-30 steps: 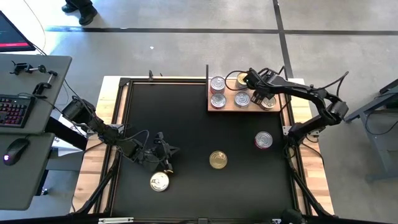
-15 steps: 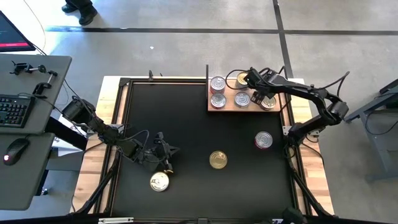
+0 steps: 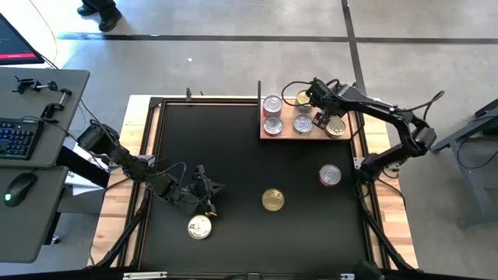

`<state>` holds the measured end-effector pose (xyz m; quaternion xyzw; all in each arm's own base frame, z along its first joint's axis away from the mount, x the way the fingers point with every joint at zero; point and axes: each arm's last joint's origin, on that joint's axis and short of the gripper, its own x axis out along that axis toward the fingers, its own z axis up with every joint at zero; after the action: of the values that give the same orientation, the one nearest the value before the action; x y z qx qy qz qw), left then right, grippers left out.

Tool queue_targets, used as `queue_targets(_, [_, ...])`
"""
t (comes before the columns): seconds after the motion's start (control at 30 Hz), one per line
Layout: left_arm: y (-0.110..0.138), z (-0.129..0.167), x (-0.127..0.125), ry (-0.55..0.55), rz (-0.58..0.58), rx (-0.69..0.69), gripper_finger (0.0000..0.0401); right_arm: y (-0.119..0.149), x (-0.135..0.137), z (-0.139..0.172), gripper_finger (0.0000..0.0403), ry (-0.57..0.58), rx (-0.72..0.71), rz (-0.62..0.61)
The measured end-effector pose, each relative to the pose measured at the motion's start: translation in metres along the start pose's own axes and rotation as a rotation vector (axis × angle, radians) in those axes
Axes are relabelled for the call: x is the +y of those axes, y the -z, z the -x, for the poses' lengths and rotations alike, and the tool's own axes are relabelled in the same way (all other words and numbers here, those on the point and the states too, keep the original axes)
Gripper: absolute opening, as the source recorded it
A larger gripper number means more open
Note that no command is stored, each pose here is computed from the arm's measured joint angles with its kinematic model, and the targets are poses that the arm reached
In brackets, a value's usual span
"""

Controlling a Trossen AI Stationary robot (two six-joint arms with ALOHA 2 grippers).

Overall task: Stack canned seafood by type on shelf
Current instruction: Stack the red tuna can on top of the bottom red tuna can on the shelf

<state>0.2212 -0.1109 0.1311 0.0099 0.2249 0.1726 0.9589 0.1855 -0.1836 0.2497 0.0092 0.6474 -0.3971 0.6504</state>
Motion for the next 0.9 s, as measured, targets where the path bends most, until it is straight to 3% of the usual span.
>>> queue_targets(0.23, [-0.005,0.003,0.001,0.022,0.015,-0.008,0.0000,0.008,0.008,0.039,0.0323,-0.053,-0.189,-0.051])
queue_targets(0.37, [-0.010,0.007,0.002,0.032,0.005,-0.025,0.0000,0.011,0.022,0.070,0.0323,-0.148,-0.362,-0.075])
queue_targets(0.67, [-0.018,0.019,-0.001,0.075,-0.018,-0.063,0.0000,0.018,0.088,0.125,0.0323,-0.319,-0.656,0.136])
queue_targets(0.9, [-0.018,0.021,-0.002,0.085,-0.028,-0.067,0.0000,0.041,0.137,0.155,0.0323,-0.425,-0.821,0.269])
